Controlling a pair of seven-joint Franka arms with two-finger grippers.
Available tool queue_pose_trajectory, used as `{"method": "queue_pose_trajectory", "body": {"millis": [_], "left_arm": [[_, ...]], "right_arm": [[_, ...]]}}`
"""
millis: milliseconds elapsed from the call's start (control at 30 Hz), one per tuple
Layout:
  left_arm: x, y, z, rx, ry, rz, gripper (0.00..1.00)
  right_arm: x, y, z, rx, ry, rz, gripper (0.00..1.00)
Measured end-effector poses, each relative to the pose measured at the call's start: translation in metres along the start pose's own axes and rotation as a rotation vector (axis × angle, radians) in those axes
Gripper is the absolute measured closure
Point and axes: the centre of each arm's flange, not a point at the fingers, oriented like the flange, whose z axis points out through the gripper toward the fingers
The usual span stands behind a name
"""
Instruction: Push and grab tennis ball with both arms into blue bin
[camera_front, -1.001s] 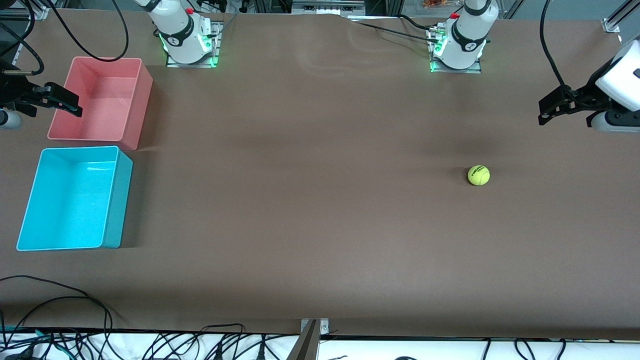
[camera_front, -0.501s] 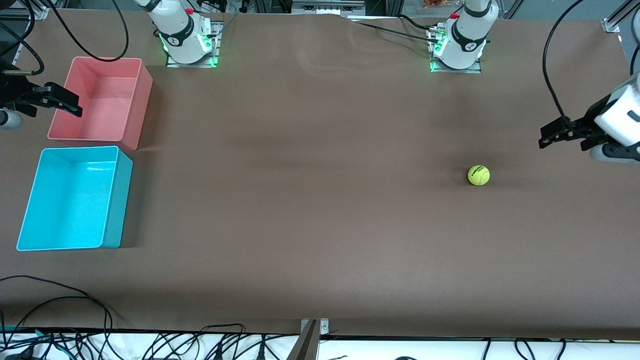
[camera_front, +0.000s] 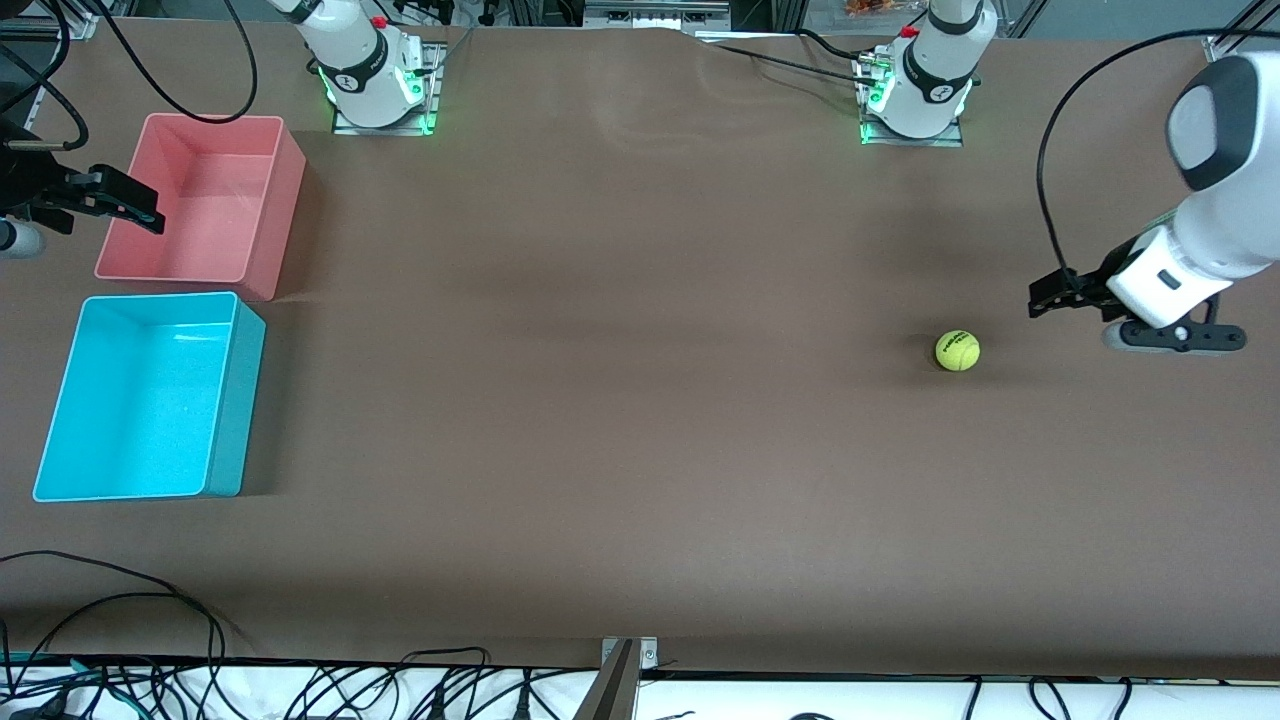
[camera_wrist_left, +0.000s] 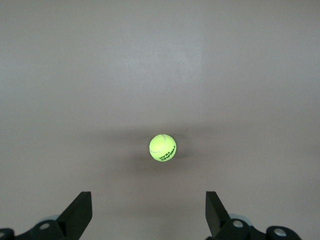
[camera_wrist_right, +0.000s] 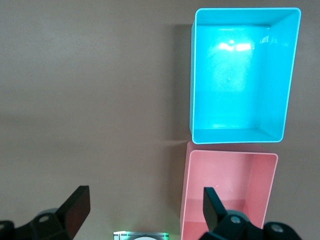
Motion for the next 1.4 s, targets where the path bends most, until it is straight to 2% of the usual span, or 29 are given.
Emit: {"method": "queue_pose_trajectory", "body": {"millis": [234, 701, 934, 1068, 1135, 1201, 1302, 1402], "left_arm": [[-0.005, 0.0, 0.038, 0.003, 0.04, -0.001, 0.0], [-0.023, -0.006, 0.095, 0.006, 0.07, -0.015, 0.0], [-0.034, -0.023, 0.132, 0.006, 0.067, -0.044, 0.0], [-0.037, -0.029, 0.15, 0.007, 0.061, -0.013, 0.01], [-0.039, -0.032, 0.156, 0.008, 0.058, 0.007, 0.07], [-0.041, -0.033, 0.162, 0.007, 0.048, 0.018, 0.07], [-0.045, -0.034, 0.171, 0.005, 0.033, 0.028, 0.18], [-0.047, -0.033, 0.177, 0.004, 0.024, 0.035, 0.33]], "right_arm": [[0.0, 0.0, 0.0, 0.0, 0.0, 0.0, 0.0], [0.0, 0.0, 0.0, 0.0, 0.0, 0.0, 0.0], [0.0, 0.0, 0.0, 0.0, 0.0, 0.0, 0.0], [0.0, 0.0, 0.0, 0.0, 0.0, 0.0, 0.0], [0.0, 0.0, 0.0, 0.0, 0.0, 0.0, 0.0], [0.0, 0.0, 0.0, 0.0, 0.0, 0.0, 0.0], [0.0, 0.0, 0.0, 0.0, 0.0, 0.0, 0.0], [0.0, 0.0, 0.0, 0.0, 0.0, 0.0, 0.0]]}}
